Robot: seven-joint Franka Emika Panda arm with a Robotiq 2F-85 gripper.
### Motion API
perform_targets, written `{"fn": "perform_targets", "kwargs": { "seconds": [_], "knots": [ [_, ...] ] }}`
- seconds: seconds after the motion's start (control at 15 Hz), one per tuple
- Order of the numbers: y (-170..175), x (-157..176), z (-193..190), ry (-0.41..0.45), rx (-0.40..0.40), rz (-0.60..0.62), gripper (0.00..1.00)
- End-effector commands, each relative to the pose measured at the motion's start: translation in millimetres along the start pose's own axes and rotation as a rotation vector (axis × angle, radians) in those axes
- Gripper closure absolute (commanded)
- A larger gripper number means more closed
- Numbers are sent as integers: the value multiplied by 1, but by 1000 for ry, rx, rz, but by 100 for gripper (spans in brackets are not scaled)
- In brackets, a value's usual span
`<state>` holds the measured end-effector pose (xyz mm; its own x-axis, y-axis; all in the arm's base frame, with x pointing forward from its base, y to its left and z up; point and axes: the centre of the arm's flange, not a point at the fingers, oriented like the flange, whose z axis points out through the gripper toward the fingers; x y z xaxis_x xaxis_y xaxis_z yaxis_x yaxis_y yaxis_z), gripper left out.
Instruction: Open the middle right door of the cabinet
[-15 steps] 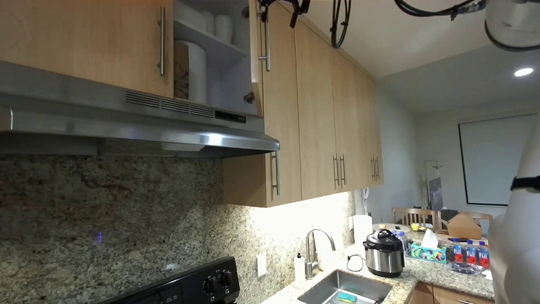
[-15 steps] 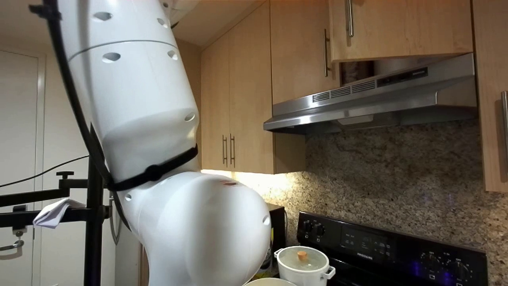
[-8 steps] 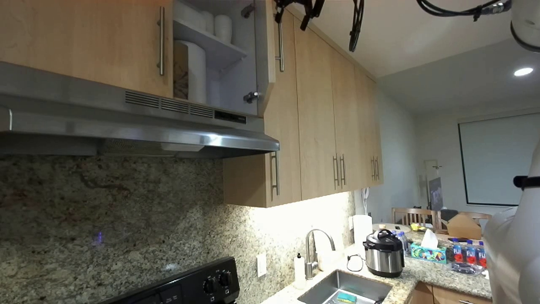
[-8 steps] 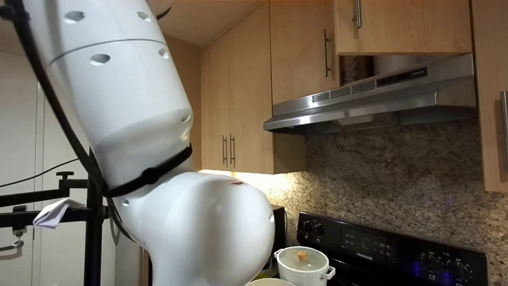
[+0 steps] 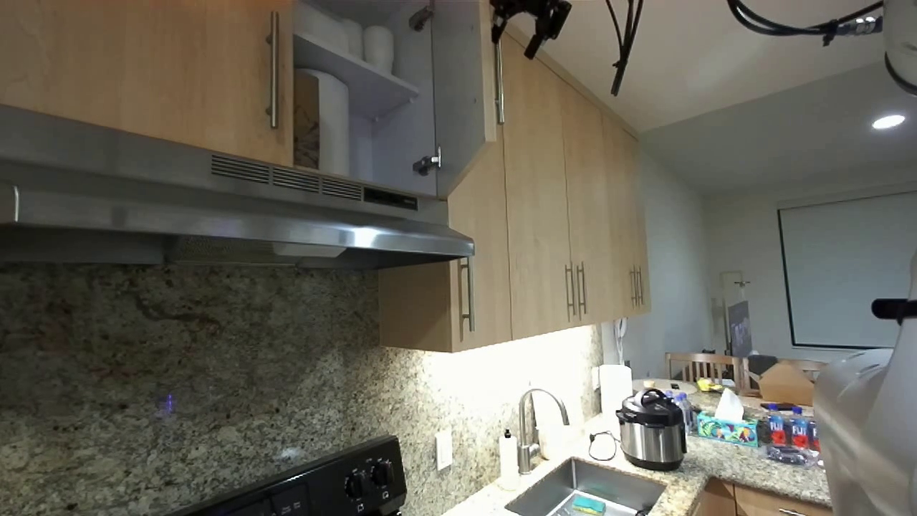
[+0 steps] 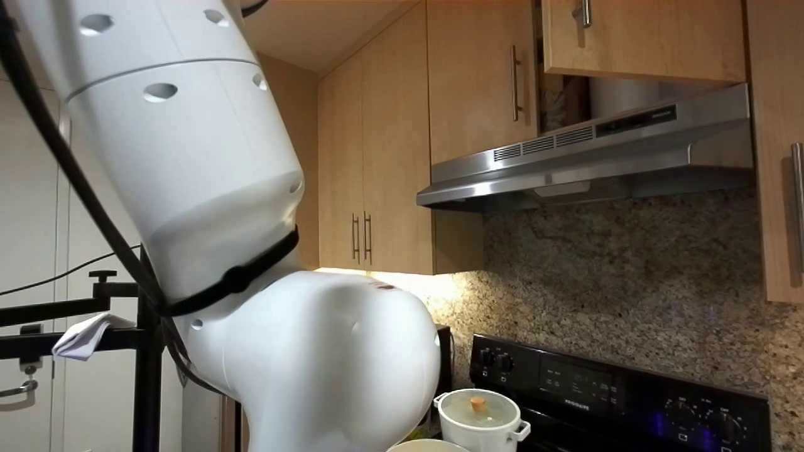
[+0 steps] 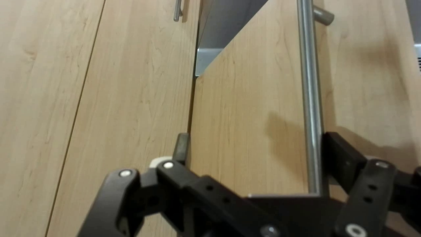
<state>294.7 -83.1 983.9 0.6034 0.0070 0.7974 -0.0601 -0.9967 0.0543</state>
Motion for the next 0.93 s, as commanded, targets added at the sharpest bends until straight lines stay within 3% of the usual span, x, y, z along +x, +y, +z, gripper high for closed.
{"fn": "perform_targets", "kwargs": {
  "seconds": [0.0,0.53,0.87],
  "knots": [
    [50,27,11,73,20,-65,0],
    [130,33,6,63,193,-245,0],
    [165,36,11,70,273,-297,0]
  ]
}}
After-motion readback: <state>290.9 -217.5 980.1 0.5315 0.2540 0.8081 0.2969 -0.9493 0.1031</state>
